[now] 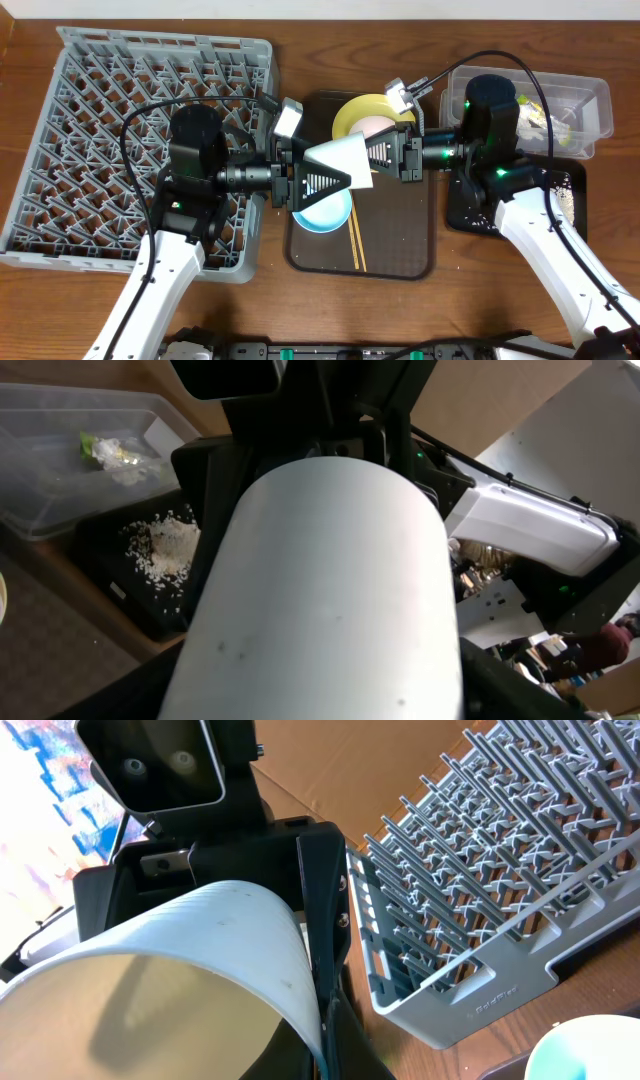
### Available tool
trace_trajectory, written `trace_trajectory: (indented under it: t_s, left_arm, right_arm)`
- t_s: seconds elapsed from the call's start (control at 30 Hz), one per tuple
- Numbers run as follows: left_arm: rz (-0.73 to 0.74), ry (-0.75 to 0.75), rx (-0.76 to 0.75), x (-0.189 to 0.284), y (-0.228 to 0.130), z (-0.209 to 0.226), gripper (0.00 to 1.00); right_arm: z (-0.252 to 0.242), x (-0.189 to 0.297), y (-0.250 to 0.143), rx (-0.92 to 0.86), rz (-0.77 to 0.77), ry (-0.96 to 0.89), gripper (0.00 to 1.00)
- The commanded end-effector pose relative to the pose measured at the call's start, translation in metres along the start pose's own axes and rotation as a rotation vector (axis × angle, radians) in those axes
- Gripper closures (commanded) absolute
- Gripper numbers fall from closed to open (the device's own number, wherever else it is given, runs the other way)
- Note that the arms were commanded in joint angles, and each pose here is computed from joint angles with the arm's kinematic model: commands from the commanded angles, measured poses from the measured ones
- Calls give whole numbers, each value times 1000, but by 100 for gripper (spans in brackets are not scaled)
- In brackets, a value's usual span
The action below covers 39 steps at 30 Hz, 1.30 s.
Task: Sort waste into correct bins and load items into the dishwasher
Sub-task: 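Grasp the white bowl with the left gripper and release the right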
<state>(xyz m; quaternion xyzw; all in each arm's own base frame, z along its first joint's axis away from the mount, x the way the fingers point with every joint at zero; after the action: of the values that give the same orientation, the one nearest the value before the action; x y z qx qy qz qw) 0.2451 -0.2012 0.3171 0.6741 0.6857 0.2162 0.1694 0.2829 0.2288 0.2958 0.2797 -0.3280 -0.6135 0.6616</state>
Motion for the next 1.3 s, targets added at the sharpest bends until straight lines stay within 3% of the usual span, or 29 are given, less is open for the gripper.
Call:
trace_trajectory:
  t_s: [0.0, 0.33, 0.53, 0.63, 0.93, 1.13, 1.27]
  left_arm:
    - [47, -61, -66, -2, -3, -20, 27]
    - [43, -63, -82, -2, -2, -21, 36]
    - [42, -64, -112, -2, -2, -21, 45]
    - [41, -64, -131, -2, -2, -21, 46]
    - [8, -36, -159, 6, 5, -12, 51]
    - [-62, 45, -93, 26, 16, 12, 51]
    - [-145, 192, -18, 42, 20, 43, 51]
  right_arm:
    - [-12, 0, 1, -27, -19, -62, 99]
    - [-11, 0, 1, -27, -17, -58, 98]
    - [-11, 0, 0, -38, -13, -59, 79]
    - [-12, 0, 0, -40, -13, -60, 77]
    - [-8, 7, -1, -50, -6, -22, 56]
    - [-14, 24, 3, -58, -32, -35, 51]
    - [-20, 36, 7, -60, -56, -62, 51]
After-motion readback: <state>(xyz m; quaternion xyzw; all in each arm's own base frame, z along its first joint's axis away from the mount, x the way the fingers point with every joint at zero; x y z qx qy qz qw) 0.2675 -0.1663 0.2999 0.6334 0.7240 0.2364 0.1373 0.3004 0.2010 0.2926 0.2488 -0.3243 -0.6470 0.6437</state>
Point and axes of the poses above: each gripper's point midway between its finger pads, its own x axis back along the fingers, its own z axis along the line the jaws close on, y = z × x, the point moved 3 cm from there along x, back along the fingers, and after that the axes turned 14 degrees about x, right-handed, at the moved point
